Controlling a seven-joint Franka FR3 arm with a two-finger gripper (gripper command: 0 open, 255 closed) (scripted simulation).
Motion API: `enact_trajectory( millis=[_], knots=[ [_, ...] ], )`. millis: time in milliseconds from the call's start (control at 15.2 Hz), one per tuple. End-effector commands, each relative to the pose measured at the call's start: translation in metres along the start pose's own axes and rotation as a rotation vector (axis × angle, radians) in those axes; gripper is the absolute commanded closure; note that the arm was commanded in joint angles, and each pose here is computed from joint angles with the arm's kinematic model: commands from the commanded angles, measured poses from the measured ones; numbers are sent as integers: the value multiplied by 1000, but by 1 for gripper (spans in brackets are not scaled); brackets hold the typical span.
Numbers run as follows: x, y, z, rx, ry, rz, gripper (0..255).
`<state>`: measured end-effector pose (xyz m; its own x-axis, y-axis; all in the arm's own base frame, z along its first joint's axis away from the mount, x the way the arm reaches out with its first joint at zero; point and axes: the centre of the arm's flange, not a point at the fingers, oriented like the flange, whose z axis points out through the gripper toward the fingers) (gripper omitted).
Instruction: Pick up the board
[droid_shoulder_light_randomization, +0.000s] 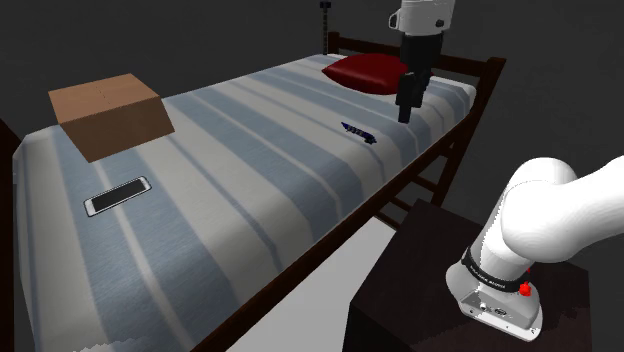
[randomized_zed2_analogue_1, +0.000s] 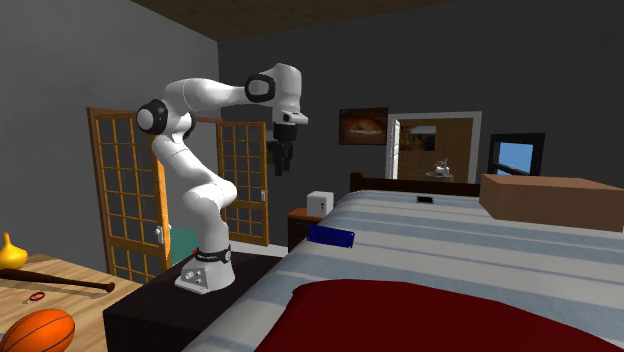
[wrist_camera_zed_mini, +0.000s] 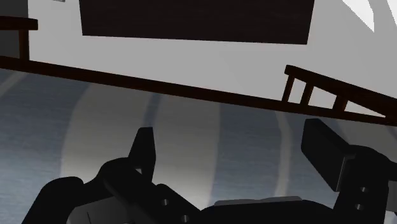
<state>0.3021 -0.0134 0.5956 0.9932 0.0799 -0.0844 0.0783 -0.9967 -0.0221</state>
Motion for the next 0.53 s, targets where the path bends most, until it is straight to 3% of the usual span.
enact_trajectory(
  millis=[0,462],
  knots=[
    [0,0,0,0,0,0,0],
    [81,5,46,-180,-29,109,0]
  ],
)
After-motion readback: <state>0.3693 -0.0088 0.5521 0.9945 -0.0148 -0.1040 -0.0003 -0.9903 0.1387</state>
